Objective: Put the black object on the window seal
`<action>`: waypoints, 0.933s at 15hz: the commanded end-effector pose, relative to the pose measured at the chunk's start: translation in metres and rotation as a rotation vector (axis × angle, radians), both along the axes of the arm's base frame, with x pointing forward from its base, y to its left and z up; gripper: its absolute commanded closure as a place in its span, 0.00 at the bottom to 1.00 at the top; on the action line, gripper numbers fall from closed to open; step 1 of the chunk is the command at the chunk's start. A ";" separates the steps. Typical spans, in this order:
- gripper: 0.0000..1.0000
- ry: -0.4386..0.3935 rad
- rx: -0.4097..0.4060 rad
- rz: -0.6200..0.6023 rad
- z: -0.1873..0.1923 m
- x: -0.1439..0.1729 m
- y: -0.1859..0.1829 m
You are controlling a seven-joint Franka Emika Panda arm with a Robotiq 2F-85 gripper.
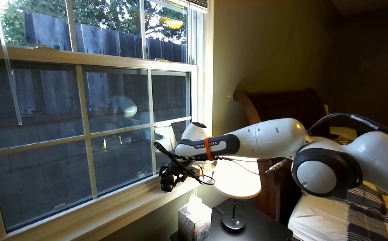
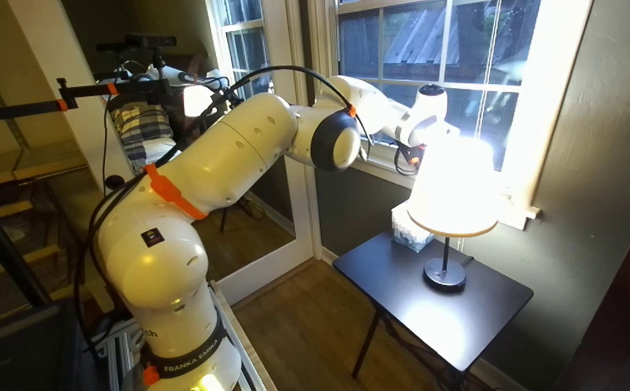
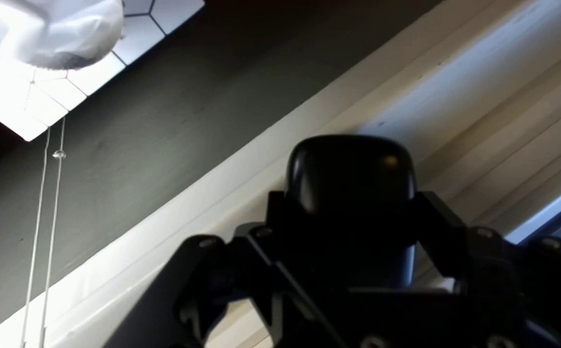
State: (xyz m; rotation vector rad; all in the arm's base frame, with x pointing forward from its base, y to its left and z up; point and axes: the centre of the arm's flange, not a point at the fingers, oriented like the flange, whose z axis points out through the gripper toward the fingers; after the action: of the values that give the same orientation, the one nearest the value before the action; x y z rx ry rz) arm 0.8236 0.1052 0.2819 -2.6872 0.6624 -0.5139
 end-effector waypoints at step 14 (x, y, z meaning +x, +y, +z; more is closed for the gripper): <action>0.57 -0.137 0.099 -0.204 -0.003 0.028 0.004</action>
State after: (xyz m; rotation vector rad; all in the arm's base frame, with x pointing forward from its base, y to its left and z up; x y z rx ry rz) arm 0.8297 0.1080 0.2746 -2.5665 0.8804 -0.5293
